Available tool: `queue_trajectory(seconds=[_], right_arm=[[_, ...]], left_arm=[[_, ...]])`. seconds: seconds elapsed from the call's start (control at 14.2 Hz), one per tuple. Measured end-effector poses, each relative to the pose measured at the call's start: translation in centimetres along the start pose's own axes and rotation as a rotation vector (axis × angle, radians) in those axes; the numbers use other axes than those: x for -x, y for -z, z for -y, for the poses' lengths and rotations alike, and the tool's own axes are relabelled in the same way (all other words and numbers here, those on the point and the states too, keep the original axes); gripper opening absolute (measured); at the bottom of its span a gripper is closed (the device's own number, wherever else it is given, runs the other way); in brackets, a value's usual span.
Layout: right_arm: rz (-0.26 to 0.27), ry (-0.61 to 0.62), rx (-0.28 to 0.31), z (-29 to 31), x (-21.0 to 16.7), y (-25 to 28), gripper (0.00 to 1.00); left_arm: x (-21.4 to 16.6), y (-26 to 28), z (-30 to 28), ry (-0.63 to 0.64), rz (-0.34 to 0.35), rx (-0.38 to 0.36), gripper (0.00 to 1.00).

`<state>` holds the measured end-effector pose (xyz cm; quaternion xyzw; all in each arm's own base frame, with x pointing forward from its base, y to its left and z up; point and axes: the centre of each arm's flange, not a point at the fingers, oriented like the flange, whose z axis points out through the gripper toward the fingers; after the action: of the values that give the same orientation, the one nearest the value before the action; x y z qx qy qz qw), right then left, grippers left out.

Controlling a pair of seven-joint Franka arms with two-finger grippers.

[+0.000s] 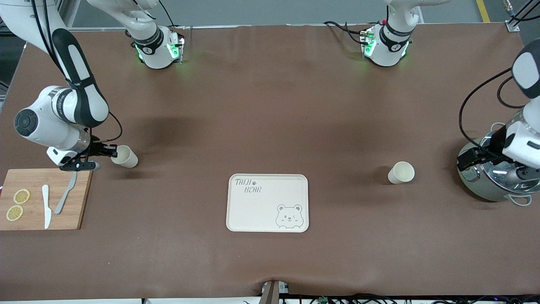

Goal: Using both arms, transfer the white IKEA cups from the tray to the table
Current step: 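Set both cups upright on the table, open both grippers and lift away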

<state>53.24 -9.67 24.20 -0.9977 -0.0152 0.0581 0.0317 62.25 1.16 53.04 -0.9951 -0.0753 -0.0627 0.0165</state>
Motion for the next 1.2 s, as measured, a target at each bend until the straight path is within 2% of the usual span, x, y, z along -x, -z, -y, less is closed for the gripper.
queue_trajectory(seconds=[0.14,0.28,0.56,0.85,0.99,1.2], right_arm=[[0.069,0.006,-0.026,0.2,-0.8,1.9,0.41],[0.104,0.016,-0.043,0.4,-2.2,5.2,0.59],[0.036,0.033,-0.031,0.6,-5.0,11.2,0.99],[-0.024,0.076,-0.024,2.3,-7.3,20.9,1.00],[-0.076,0.102,-0.011,3.7,-8.0,25.0,1.00],[-0.130,0.117,0.003,4.4,-8.4,28.2,1.00]], left_arm=[[0.9,2.2,0.3,-0.009,0.014,-0.004,1.00],[1.6,4.4,0.4,-0.009,0.016,-0.005,1.00],[2.4,7.8,0.6,-0.008,0.023,-0.008,1.00],[3.1,10.6,0.6,-0.008,0.054,-0.012,1.00],[3.6,11.4,0.5,-0.012,0.078,-0.015,1.00],[4.8,13.2,0.6,-0.027,0.088,-0.014,1.00]])
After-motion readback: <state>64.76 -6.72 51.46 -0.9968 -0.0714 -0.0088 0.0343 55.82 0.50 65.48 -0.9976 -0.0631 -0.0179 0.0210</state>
